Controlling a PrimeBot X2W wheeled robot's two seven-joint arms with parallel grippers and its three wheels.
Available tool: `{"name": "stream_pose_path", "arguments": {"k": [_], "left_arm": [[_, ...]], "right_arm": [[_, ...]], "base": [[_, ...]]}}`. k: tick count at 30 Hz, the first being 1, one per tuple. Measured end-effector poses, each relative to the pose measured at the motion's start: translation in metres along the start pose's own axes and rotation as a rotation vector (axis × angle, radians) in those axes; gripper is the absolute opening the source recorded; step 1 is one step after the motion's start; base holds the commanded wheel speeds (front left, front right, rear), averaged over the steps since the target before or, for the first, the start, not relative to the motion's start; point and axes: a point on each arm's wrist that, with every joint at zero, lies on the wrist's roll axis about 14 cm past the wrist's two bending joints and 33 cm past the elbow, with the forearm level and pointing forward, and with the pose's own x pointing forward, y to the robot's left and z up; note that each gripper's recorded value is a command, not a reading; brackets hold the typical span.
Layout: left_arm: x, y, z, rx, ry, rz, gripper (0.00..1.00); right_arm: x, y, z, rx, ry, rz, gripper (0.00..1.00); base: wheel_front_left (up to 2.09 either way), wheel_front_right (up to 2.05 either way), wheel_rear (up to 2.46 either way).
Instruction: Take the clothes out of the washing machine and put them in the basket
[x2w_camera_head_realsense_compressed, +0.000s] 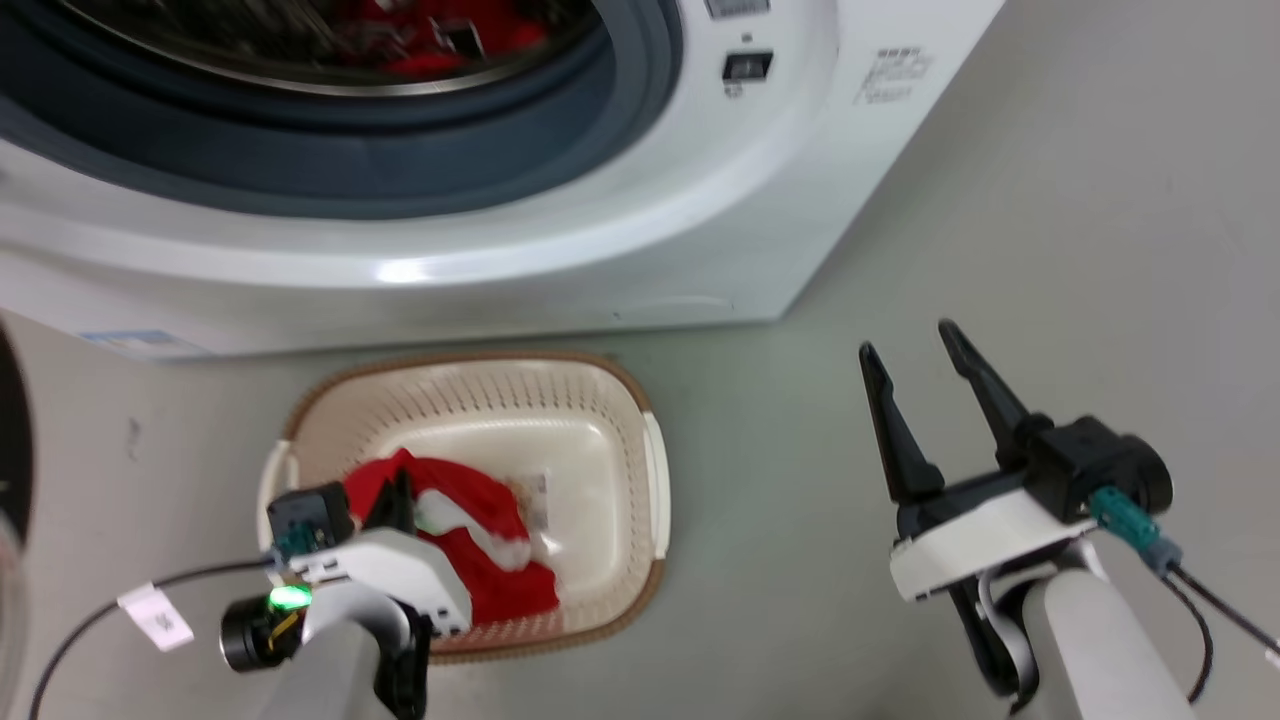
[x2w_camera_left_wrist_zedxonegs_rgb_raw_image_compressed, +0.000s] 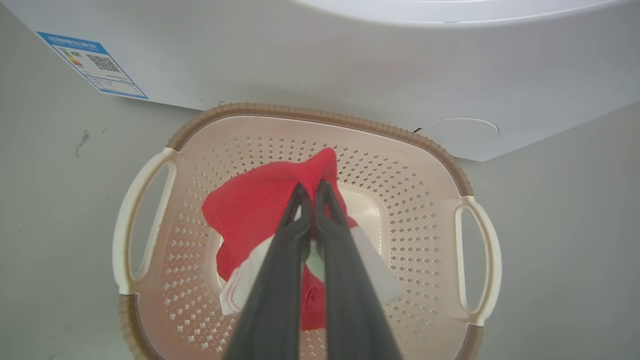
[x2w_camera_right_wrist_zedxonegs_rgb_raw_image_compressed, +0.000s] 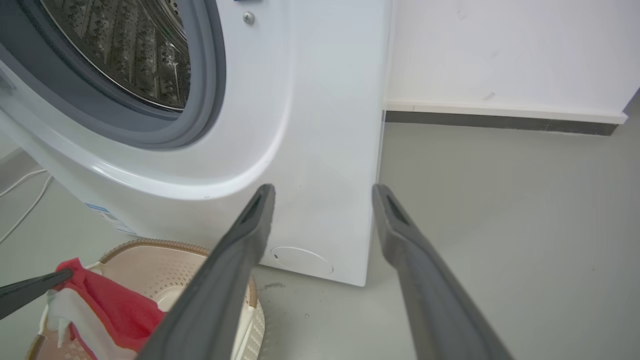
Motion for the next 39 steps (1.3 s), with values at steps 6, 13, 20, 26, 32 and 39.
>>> {"name": "stream_pose_path", "arguments": {"k": [6, 13, 20, 26, 32, 39], "left_arm": [[0.04, 0.011, -0.037, -0.023, 0.134, 0.07, 0.0], [0.066, 0.026, -0.092, -0.1, 0.297, 0.156, 0.0], [0.069, 0.036, -0.129, -0.068, 0.41, 0.167, 0.0], [0.069, 0.036, -0.099, -0.065, 0.333, 0.153, 1.0], [0.049, 0.027, -0.054, -0.108, 0.195, 0.117, 1.0], [0.003, 0.016, -0.007, -0.013, 0.037, 0.056, 1.0]], "right_arm": [[0.017, -0.015, -0.027, 0.004, 0.05, -0.026, 1.0], [0.033, -0.025, -0.062, 0.011, 0.113, -0.037, 1.0], [0.037, -0.03, -0.088, 0.014, 0.172, -0.042, 1.0], [0.037, -0.029, -0.071, 0.005, 0.136, -0.039, 1.0], [0.02, -0.027, -0.042, -0.029, 0.088, -0.049, 1.0], [-0.011, -0.026, 0.007, -0.08, -0.016, -0.072, 1.0]], "base": [[0.0, 0.0, 0.0], [0.0, 0.0, 0.0], [0.0, 0.0, 0.0], [0.0, 0.0, 0.0], [0.0, 0.0, 0.0], [0.0, 0.0, 0.0]]}}
